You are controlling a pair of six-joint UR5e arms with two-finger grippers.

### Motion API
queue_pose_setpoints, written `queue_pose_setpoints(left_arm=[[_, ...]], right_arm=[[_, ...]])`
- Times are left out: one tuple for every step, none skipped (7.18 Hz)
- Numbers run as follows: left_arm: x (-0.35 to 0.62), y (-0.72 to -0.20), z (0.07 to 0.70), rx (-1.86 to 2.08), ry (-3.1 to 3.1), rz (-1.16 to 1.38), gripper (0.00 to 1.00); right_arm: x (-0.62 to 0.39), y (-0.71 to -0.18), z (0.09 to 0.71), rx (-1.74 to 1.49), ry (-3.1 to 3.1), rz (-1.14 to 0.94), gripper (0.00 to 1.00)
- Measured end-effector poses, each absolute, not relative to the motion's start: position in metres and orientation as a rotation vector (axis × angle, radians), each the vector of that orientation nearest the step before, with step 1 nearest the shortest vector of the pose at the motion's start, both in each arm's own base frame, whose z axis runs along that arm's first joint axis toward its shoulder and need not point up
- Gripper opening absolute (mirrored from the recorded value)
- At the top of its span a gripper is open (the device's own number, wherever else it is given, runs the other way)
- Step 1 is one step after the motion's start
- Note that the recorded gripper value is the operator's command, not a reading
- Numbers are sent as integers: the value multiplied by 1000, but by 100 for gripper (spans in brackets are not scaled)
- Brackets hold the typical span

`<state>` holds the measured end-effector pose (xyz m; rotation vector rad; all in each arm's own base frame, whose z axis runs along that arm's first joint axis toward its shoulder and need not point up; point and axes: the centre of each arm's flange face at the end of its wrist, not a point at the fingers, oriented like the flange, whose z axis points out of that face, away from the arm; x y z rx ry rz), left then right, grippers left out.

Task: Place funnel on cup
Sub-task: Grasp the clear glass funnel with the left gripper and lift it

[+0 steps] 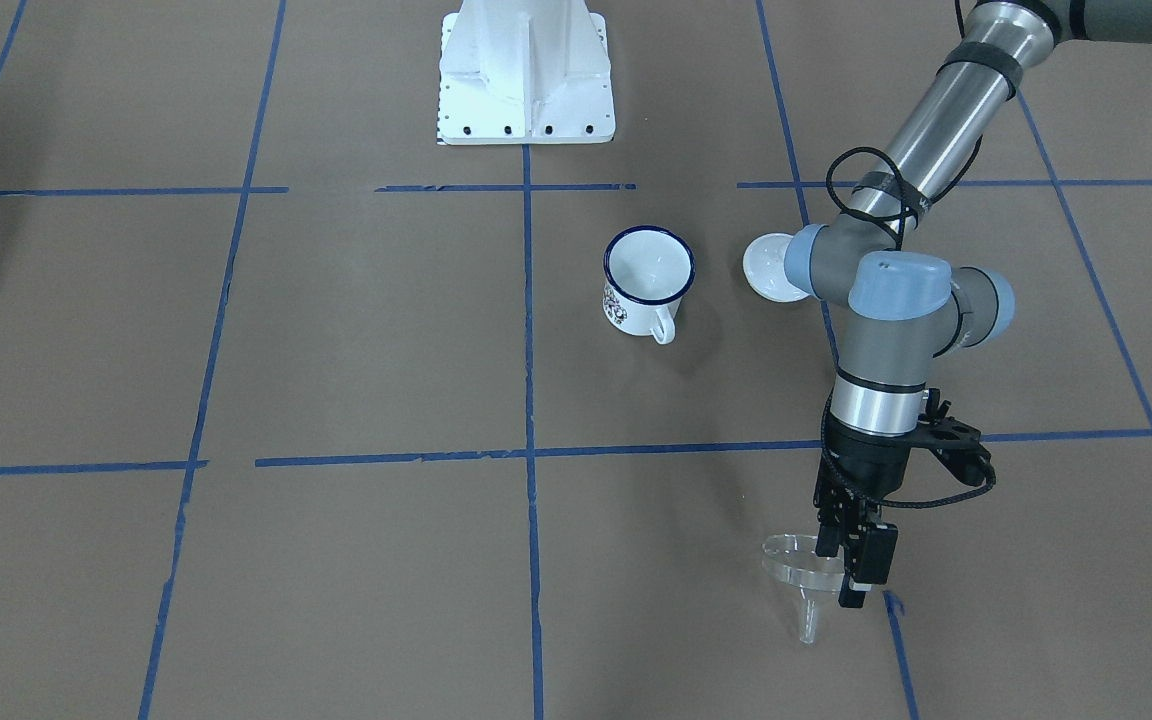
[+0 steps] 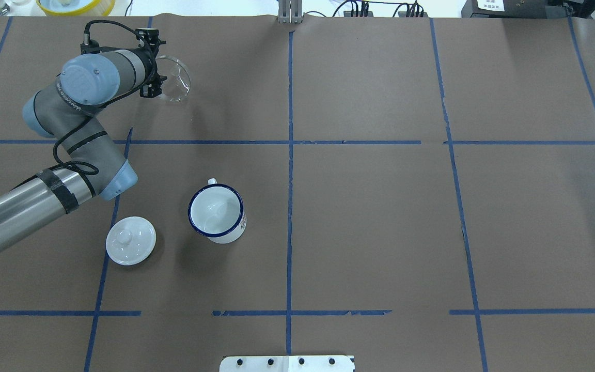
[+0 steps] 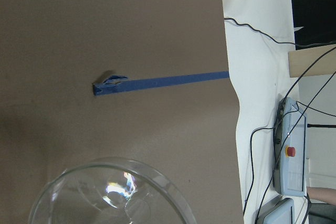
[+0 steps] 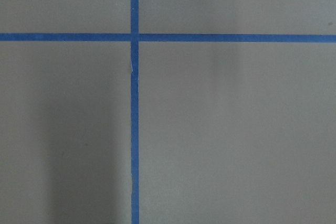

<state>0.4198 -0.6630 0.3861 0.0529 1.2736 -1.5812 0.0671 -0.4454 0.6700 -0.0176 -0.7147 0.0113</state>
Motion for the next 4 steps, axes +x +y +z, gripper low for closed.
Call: queue_pose_setpoints(left_arm=[[420,-663,384,52,1287,-1575,0],[419,-662,381,53,1308,-1564,0],[418,-662,378,58,1322,-1550,0],[418,-662,376,63,1328,-1540,0]], right_arm=[[67,-445,670,-18,-715,11,100],[67,-445,670,-18,-715,11,100],[67,-445,670,-18,-715,11,100],[67,-445,670,-18,-715,11,100]])
